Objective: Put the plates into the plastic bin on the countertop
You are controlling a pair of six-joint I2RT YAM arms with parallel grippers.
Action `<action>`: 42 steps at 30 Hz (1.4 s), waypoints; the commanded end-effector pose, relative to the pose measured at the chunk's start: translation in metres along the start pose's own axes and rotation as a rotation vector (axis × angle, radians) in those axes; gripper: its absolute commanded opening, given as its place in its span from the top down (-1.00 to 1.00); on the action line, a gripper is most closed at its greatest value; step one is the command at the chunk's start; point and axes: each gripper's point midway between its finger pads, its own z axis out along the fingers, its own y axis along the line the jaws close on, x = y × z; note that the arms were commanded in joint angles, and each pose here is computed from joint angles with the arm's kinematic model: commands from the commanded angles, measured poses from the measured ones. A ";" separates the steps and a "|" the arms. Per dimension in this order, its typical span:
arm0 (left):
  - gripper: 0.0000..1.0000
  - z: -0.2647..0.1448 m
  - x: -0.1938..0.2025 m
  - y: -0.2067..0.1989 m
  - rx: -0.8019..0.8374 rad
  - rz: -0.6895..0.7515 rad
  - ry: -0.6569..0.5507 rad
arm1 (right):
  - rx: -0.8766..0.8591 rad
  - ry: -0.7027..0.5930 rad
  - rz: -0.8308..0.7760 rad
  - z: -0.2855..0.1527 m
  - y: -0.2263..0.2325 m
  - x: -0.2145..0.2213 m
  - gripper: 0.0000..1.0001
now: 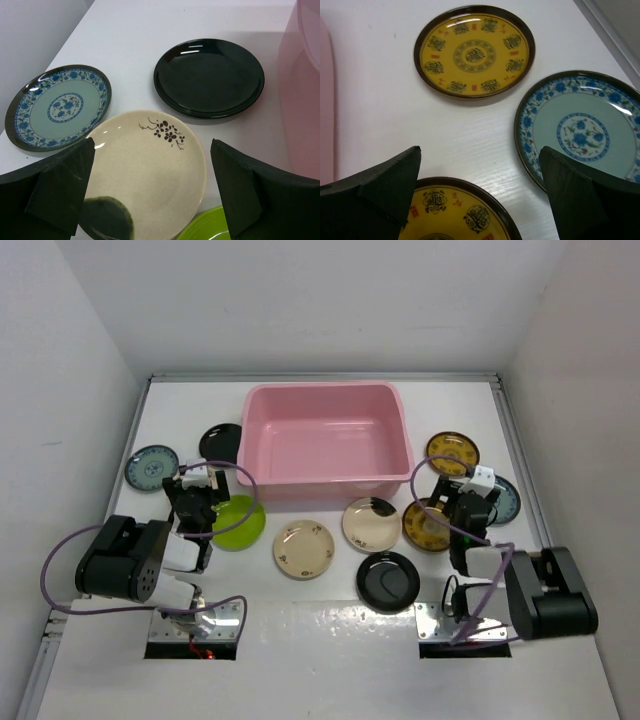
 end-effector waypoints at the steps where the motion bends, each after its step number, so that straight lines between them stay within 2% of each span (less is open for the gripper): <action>1: -0.99 0.004 -0.013 -0.001 0.004 -0.034 -0.046 | 0.069 -0.013 0.060 -0.001 -0.005 -0.028 -1.00; 2: -0.99 0.004 -0.013 -0.001 0.004 -0.034 -0.046 | 0.069 -0.015 0.057 0.000 -0.004 -0.037 -1.00; 4: -0.99 0.008 -0.025 -0.003 0.014 -0.032 -0.083 | 0.030 -0.036 0.035 0.000 0.008 -0.083 -1.00; 5: -0.99 0.024 -0.070 -0.005 0.001 -0.061 -0.158 | 0.032 -0.041 0.029 0.000 0.008 -0.096 -1.00; 6: -0.99 0.028 -0.045 -0.006 -0.016 0.009 0.034 | 0.044 -0.050 0.062 -0.003 0.012 -0.137 -1.00; 8: -0.99 0.041 -0.088 0.005 -0.077 0.032 0.064 | 0.124 -0.067 0.216 -0.009 -0.003 -0.171 -1.00; 9: -0.99 0.046 -0.134 0.010 -0.096 0.070 0.065 | -0.062 -0.058 0.210 -0.019 0.023 -0.220 -1.00; 10: -0.99 0.046 -0.157 0.017 -0.125 0.100 0.061 | -0.210 0.017 0.208 -0.023 0.033 -0.221 -1.00; 11: -0.99 0.048 -0.174 0.024 -0.136 0.129 0.063 | -0.284 0.053 0.173 -0.026 0.043 -0.237 -1.00; 12: -0.99 0.047 -0.209 0.027 -0.123 0.186 0.066 | -0.467 0.046 0.148 -0.044 0.070 -0.266 -1.00; 13: -0.99 0.050 -0.219 0.022 -0.064 0.223 0.079 | -0.497 0.202 0.148 -0.053 0.073 -0.240 -1.00; 14: -0.99 0.054 -0.225 0.022 -0.043 0.251 0.109 | -0.541 0.267 0.159 -0.046 0.083 -0.244 -1.00; 15: -0.99 0.051 -0.242 0.020 -0.011 0.271 0.167 | -0.550 0.317 0.183 -0.050 0.085 -0.243 -0.90; 16: -0.99 0.054 -0.241 0.001 0.123 0.288 0.211 | -0.539 0.385 0.207 -0.046 0.082 -0.227 -0.79; 17: -0.99 0.068 -0.218 -0.006 0.191 0.299 0.322 | -0.521 0.410 0.230 -0.043 0.080 -0.219 -0.62; 18: -0.99 0.068 -0.212 -0.017 0.287 0.295 0.375 | -0.490 0.439 0.277 -0.039 0.077 -0.209 -0.37; 19: -0.75 0.061 -0.215 -0.029 0.414 0.255 0.422 | -0.451 0.474 0.331 -0.031 0.072 -0.184 0.19; 20: -0.62 0.065 -0.200 -0.034 0.474 0.229 0.469 | -0.430 0.490 0.347 -0.026 0.068 -0.174 0.38; 21: -0.52 0.064 -0.194 -0.038 0.526 0.200 0.486 | -0.404 0.507 0.382 -0.021 0.064 -0.165 0.45; 22: -0.42 0.060 -0.183 -0.046 0.585 0.146 0.514 | -0.337 0.577 0.424 -0.021 0.056 -0.137 0.28; 24: -0.37 0.063 -0.159 -0.037 0.576 0.074 0.583 | -0.183 0.670 0.553 -0.025 0.036 -0.107 -0.16; 25: -0.29 0.061 -0.143 -0.036 0.584 0.040 0.626 | -0.121 0.720 0.586 -0.034 0.028 -0.083 -0.41; 26: -0.25 0.056 -0.137 -0.038 0.616 0.015 0.640 | -0.026 0.784 0.625 -0.047 0.014 -0.054 -0.48; 27: -0.25 0.053 -0.127 -0.039 0.618 0.010 0.663 | 0.077 0.713 0.628 -0.053 -0.004 -0.056 -0.55; 28: -0.25 0.051 -0.129 -0.037 0.601 0.007 0.649 | 0.119 0.715 0.641 -0.059 -0.010 -0.046 -0.60; 29: -0.25 0.051 -0.117 -0.037 0.585 -0.007 0.650 | 0.165 0.743 0.657 -0.074 -0.017 -0.020 -0.60; 31: -0.25 0.049 -0.114 -0.037 0.579 -0.016 0.632 | 0.157 0.731 0.683 -0.079 -0.018 -0.014 -0.44; 33: -0.25 0.049 -0.107 -0.035 0.544 -0.035 0.635 | 0.137 0.805 0.724 -0.088 -0.008 0.014 -0.34; 38: -0.25 0.045 -0.091 -0.037 0.515 -0.042 0.676 | 0.239 0.890 0.822 -0.103 -0.008 0.069 -0.34; 42: -0.25 0.045 -0.088 -0.038 0.506 -0.069 0.692 | 0.294 0.914 0.831 -0.111 -0.013 0.091 -0.32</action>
